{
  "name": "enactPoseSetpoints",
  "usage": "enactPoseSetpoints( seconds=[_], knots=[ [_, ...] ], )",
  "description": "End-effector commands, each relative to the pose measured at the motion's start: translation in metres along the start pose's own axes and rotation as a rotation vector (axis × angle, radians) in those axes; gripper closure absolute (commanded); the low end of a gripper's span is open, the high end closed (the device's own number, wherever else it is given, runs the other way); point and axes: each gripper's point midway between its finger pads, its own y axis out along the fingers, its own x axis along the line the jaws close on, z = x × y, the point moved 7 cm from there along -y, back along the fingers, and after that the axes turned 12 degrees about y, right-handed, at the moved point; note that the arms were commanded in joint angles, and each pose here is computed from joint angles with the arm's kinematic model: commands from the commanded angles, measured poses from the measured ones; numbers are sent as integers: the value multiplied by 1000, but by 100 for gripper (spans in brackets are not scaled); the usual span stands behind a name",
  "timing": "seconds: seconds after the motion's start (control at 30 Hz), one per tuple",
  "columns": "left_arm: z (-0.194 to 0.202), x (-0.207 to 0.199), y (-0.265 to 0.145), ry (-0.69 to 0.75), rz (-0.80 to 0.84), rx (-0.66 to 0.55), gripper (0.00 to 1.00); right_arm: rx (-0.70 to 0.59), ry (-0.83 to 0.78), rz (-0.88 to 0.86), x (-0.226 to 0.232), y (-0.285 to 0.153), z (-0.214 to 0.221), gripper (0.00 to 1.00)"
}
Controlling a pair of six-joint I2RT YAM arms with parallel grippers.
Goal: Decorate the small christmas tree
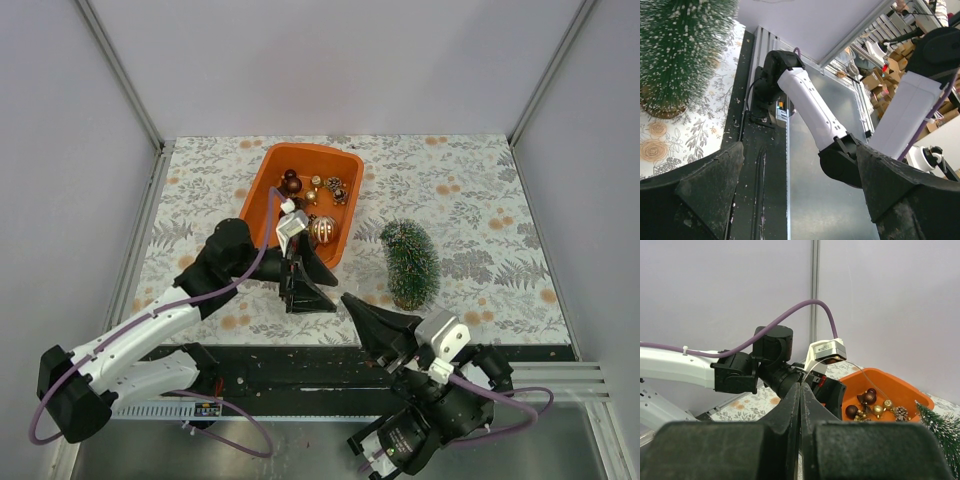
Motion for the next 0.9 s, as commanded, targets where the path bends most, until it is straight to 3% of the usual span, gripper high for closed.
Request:
enactPoseSetpoints(
  seconds=[0.0,0.37,0.87],
  knots=[
    [-9,12,4,40,-88,-65,1,-31,754,-31,27,3,-16,100],
    [-24,5,2,73,-56,-94,1,-56,951,-27,25,-10,-22,100],
    [-25,-4,-2,49,-24,-86,1,-72,1012,-42,40,-14,-18,100]
  ],
)
